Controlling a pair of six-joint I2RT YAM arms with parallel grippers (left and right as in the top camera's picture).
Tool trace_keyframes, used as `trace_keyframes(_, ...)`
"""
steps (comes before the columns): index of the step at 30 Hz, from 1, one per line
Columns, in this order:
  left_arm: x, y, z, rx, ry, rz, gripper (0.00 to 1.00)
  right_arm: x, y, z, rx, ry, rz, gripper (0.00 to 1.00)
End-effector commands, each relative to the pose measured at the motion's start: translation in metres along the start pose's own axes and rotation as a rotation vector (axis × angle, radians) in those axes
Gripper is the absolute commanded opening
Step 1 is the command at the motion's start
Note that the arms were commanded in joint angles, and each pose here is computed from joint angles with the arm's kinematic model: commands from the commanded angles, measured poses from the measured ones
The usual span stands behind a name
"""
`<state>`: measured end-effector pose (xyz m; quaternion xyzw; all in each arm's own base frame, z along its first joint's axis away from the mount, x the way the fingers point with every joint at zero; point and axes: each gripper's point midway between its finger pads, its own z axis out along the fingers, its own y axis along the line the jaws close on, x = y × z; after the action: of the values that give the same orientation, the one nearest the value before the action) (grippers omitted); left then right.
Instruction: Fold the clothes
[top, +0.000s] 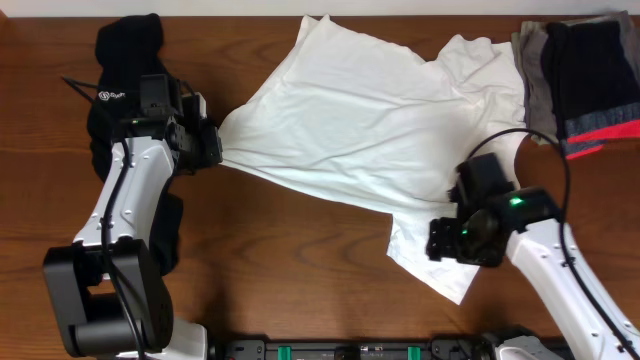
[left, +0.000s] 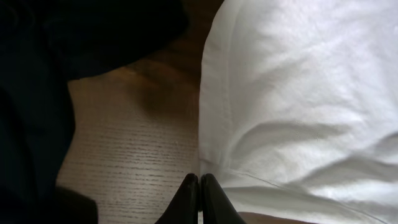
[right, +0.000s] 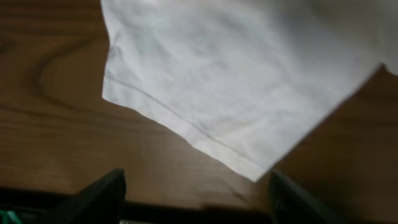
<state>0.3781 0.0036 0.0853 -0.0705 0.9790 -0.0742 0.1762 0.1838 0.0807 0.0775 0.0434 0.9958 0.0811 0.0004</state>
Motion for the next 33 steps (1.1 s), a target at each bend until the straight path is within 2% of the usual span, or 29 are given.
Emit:
trace_keyframes(1, -0.003, 0.003, 0.0, -0.012, -0.013, -0.015, 0.06, 0.001, 0.009, 0.013, 0.004, -0.03, -0.036, 0.72)
trace_keyframes(6, -0.005, 0.003, 0.0, -0.012, -0.021, -0.013, 0.06, -0.004, 0.03, 0.035, -0.041, -0.098, -0.137, 0.7)
trace_keyframes(15, -0.006, 0.003, 0.001, -0.011, -0.024, -0.013, 0.06, 0.01, 0.048, 0.066, -0.023, -0.061, -0.317, 0.67)
trace_keyframes(20, -0.006, 0.003, 0.001, -0.012, -0.024, -0.013, 0.06, 0.007, 0.049, 0.078, 0.004, -0.051, -0.326, 0.61)
trace_keyframes(25, -0.006, 0.003, 0.002, -0.012, -0.024, -0.013, 0.06, 0.002, 0.04, 0.087, 0.061, -0.053, -0.278, 0.47)
trace_keyframes(33, -0.006, 0.003, 0.002, -0.012, -0.025, -0.012, 0.06, -0.007, 0.046, 0.095, 0.05, -0.074, -0.276, 0.47)
